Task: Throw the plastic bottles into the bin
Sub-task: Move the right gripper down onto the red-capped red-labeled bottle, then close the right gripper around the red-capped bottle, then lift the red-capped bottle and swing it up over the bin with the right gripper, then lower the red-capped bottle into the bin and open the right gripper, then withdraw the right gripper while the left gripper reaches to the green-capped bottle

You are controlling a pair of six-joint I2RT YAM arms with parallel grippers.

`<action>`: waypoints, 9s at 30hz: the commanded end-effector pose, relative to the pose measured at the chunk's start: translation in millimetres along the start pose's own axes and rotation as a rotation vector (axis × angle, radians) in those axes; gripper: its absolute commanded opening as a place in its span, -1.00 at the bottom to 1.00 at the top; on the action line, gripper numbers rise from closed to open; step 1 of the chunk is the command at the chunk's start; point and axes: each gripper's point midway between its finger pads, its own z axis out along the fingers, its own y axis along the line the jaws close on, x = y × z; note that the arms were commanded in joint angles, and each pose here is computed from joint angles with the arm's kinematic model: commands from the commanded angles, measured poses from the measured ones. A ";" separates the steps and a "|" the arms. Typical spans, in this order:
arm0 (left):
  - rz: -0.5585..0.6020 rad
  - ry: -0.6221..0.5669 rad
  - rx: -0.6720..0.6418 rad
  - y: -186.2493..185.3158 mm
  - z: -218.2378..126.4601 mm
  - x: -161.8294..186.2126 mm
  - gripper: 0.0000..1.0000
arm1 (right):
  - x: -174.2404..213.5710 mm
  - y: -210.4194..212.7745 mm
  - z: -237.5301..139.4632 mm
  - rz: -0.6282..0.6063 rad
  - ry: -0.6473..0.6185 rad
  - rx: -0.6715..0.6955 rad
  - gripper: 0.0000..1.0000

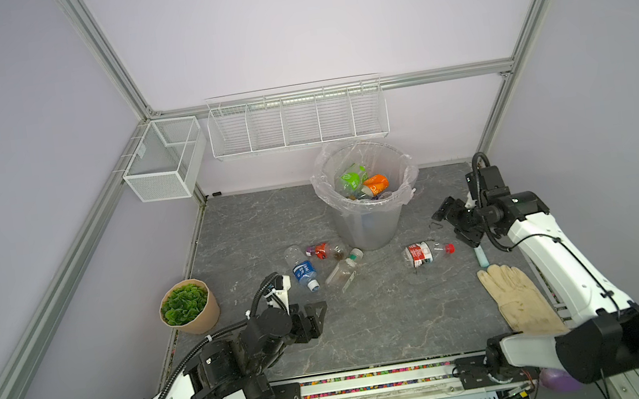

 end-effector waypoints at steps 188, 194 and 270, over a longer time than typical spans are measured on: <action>-0.137 -0.065 0.102 16.6 -28.0 3.5 0.71 | 51.1 288.6 -129.6 -1.076 -0.546 -0.281 -0.84; -0.131 -0.042 0.080 22.0 -34.7 6.0 0.71 | 38.1 272.0 -95.1 -1.042 -0.420 -0.151 0.77; 0.209 0.485 -0.313 37.1 229.1 15.0 0.75 | 145.9 -42.3 -64.7 -0.823 -0.191 -0.329 0.77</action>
